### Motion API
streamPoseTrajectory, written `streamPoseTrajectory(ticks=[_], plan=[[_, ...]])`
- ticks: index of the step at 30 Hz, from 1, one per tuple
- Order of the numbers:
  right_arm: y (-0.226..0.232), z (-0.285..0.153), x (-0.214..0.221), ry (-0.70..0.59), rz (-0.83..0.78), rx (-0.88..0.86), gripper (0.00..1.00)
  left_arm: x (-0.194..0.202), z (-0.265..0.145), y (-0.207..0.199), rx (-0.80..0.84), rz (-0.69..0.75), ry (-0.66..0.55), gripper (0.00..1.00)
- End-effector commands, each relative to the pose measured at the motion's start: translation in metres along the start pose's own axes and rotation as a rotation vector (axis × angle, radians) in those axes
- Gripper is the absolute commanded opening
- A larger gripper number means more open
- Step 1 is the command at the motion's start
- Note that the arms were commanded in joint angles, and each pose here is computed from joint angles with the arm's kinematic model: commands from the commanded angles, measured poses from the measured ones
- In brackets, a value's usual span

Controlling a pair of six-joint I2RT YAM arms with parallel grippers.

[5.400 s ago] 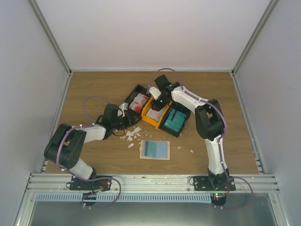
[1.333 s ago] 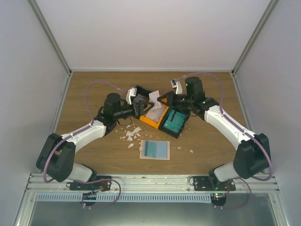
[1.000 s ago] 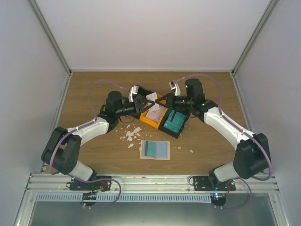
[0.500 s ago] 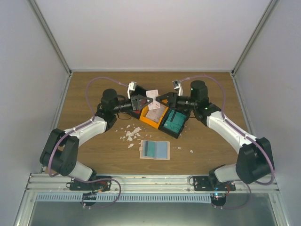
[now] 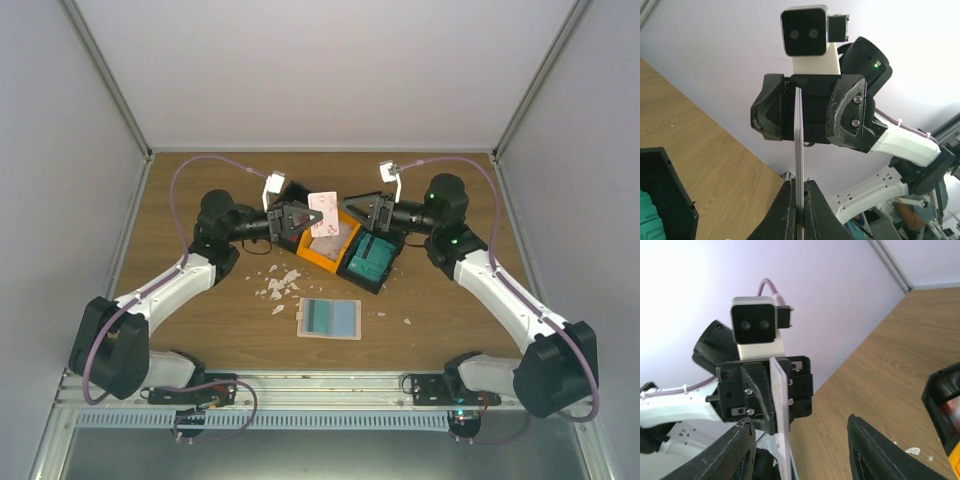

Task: Put the credit cards into the card holder
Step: Pick up the credit card from the storage box.

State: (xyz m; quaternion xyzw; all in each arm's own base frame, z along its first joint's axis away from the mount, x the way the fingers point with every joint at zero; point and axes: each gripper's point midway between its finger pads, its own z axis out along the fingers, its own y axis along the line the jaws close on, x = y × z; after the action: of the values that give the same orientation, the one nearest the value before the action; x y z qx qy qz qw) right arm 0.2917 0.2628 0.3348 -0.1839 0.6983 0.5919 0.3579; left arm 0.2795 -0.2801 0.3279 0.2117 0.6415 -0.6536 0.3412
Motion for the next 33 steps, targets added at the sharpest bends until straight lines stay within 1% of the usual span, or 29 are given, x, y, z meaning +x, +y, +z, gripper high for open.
streamPoseTrajectory(ticks=[1, 6, 9, 12, 13, 15, 16, 18, 20, 23, 26, 33], plan=[[0.033, -0.007, -0.003, 0.004, -0.155, -0.116, 0.48, -0.003, -0.004, -0.032, 0.092, 0.143, 0.022, 0.00], [0.034, -0.006, -0.004, 0.014, -0.162, -0.112, 0.27, 0.000, -0.005, -0.043, 0.129, 0.174, 0.047, 0.00], [0.033, -0.004, -0.002, 0.020, -0.159, -0.115, 0.23, 0.002, -0.004, -0.046, 0.139, 0.183, 0.057, 0.00], [0.037, -0.003, -0.001, 0.026, -0.170, -0.133, 0.24, 0.005, -0.003, -0.044, 0.140, 0.174, 0.067, 0.00], [0.039, -0.002, -0.001, 0.029, -0.176, -0.142, 0.26, 0.005, -0.002, -0.043, 0.136, 0.169, 0.066, 0.00], [0.044, -0.004, 0.000, 0.030, -0.189, -0.160, 0.34, 0.004, -0.002, -0.041, 0.131, 0.163, 0.063, 0.00], [0.046, -0.005, 0.000, 0.025, -0.196, -0.160, 0.37, 0.004, -0.002, -0.040, 0.127, 0.161, 0.061, 0.00], [0.047, -0.006, -0.001, 0.016, -0.203, -0.154, 0.37, 0.004, -0.002, -0.040, 0.127, 0.162, 0.061, 0.00], [0.047, -0.006, -0.001, 0.016, -0.203, -0.151, 0.35, 0.005, -0.002, -0.041, 0.129, 0.164, 0.061, 0.00], [0.043, -0.004, -0.002, 0.020, -0.192, -0.143, 0.26, 0.005, -0.002, -0.042, 0.131, 0.165, 0.063, 0.00], [0.040, -0.001, -0.002, 0.026, -0.181, -0.138, 0.21, 0.006, -0.002, -0.044, 0.133, 0.167, 0.065, 0.00], [0.035, 0.004, -0.003, 0.042, -0.176, -0.123, 0.17, 0.009, -0.002, -0.044, 0.135, 0.166, 0.073, 0.00]])
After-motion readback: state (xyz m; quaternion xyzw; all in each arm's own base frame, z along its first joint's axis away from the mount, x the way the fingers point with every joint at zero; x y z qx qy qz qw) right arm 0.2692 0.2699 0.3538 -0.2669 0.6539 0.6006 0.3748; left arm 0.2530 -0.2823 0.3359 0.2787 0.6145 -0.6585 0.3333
